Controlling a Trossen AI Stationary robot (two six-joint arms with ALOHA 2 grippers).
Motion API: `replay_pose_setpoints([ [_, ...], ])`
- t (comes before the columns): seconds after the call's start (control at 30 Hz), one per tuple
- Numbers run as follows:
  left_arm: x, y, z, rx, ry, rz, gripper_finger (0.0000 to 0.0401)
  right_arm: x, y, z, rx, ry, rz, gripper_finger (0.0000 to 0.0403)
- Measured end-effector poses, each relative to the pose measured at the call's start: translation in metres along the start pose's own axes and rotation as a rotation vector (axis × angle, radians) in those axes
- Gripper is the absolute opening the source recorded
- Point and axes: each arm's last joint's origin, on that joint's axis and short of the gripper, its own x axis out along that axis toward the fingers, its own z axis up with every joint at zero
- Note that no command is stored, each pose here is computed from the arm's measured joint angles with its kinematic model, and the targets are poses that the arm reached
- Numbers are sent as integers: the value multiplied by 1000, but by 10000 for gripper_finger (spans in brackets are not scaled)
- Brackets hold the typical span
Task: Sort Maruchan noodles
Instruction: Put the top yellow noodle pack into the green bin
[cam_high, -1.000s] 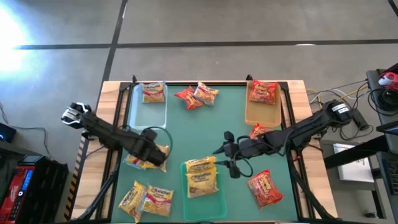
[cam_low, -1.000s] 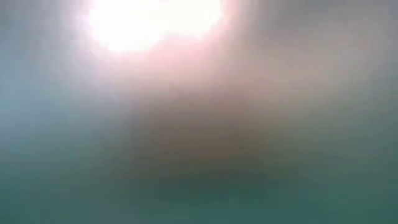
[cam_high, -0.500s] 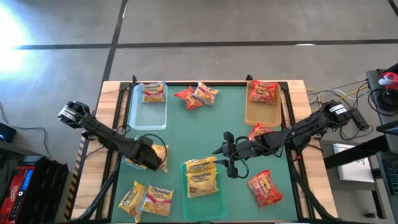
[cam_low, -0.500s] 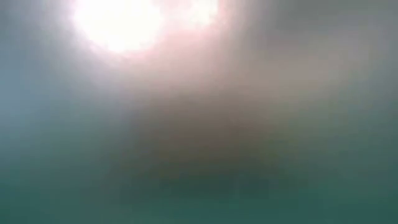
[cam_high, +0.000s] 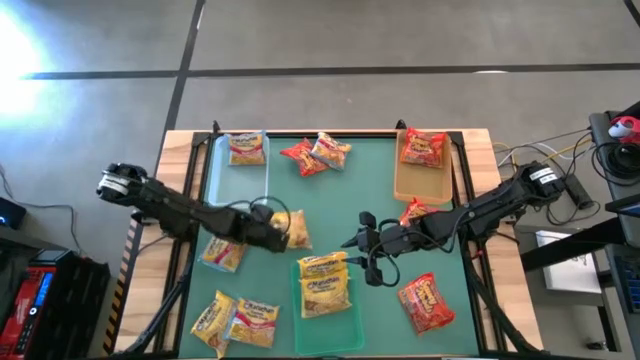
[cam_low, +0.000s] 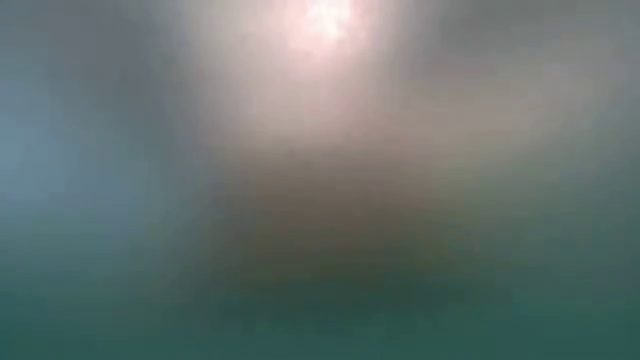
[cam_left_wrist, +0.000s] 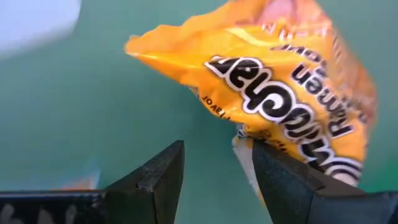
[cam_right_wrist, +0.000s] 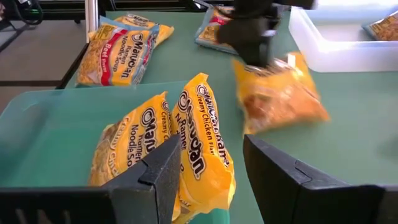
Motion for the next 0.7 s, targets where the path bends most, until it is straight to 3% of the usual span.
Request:
replay_pose_setpoints([
  [0.17, 13, -7, 32, 25, -136, -94, 174, 0, -2, 0, -81, 3, -21, 162],
  [0.37, 12, -24, 53, 127, -276, -260, 174, 2, -24, -4, -189, 67, -162, 157],
  [0.5, 8, -32, 58, 181, -346, -339, 174, 3, -50, -3, -156, 100, -237, 155],
  [0.6, 5, -30, 57, 213, -316, -333, 174, 3, -72, -2, -92, 101, -293, 155],
  [0.7, 0, -24, 55, 236, -272, -303, 174, 8, -89, -6, -31, 121, -264, 155],
])
